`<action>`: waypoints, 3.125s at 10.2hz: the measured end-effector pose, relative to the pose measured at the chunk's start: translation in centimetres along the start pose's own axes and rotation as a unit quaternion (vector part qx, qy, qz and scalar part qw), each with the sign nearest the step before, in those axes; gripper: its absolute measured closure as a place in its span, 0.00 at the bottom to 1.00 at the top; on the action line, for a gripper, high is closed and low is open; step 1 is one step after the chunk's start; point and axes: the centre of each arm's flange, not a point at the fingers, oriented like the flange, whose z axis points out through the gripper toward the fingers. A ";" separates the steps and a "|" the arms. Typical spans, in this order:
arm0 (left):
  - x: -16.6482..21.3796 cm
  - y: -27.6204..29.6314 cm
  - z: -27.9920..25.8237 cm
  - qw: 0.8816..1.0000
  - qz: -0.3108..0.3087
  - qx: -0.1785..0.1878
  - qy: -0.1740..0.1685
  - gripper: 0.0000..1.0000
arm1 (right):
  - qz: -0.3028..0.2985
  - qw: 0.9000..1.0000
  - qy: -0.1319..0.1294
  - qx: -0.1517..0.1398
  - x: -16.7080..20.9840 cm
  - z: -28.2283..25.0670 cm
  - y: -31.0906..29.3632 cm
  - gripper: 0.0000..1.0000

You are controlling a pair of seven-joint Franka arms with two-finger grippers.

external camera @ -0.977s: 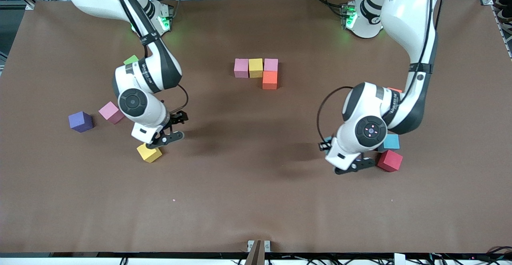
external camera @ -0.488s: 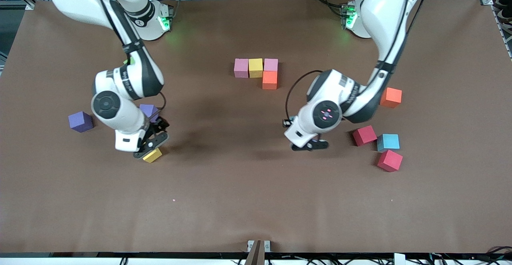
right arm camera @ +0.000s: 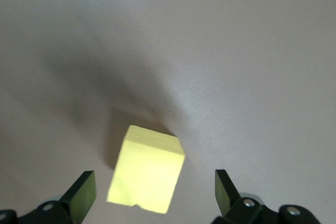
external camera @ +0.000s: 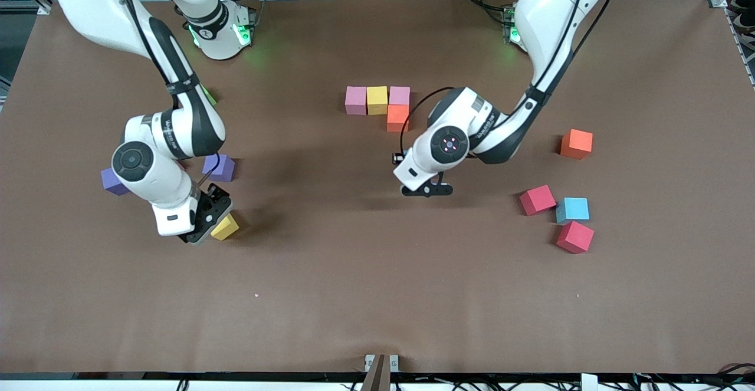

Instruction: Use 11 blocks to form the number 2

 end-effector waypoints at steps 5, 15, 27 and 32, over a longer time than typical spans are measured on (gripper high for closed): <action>-3.9 2.2 2.2 0.998 0.010 0.042 0.039 0.45 | 0.039 0.999 0.001 0.030 -1.0 4.2 -0.2 0.00; -7.4 3.4 5.5 0.998 0.015 0.030 0.050 0.45 | 0.131 0.990 -0.015 0.054 -2.5 5.9 -0.9 0.00; -8.7 3.8 7.0 0.997 0.019 0.051 0.057 0.45 | 0.156 0.986 -0.016 0.054 -2.6 6.1 -0.9 0.00; -9.5 4.4 7.1 0.997 0.015 0.048 0.057 0.45 | 0.156 0.986 -0.014 0.053 -2.5 6.0 -0.8 0.11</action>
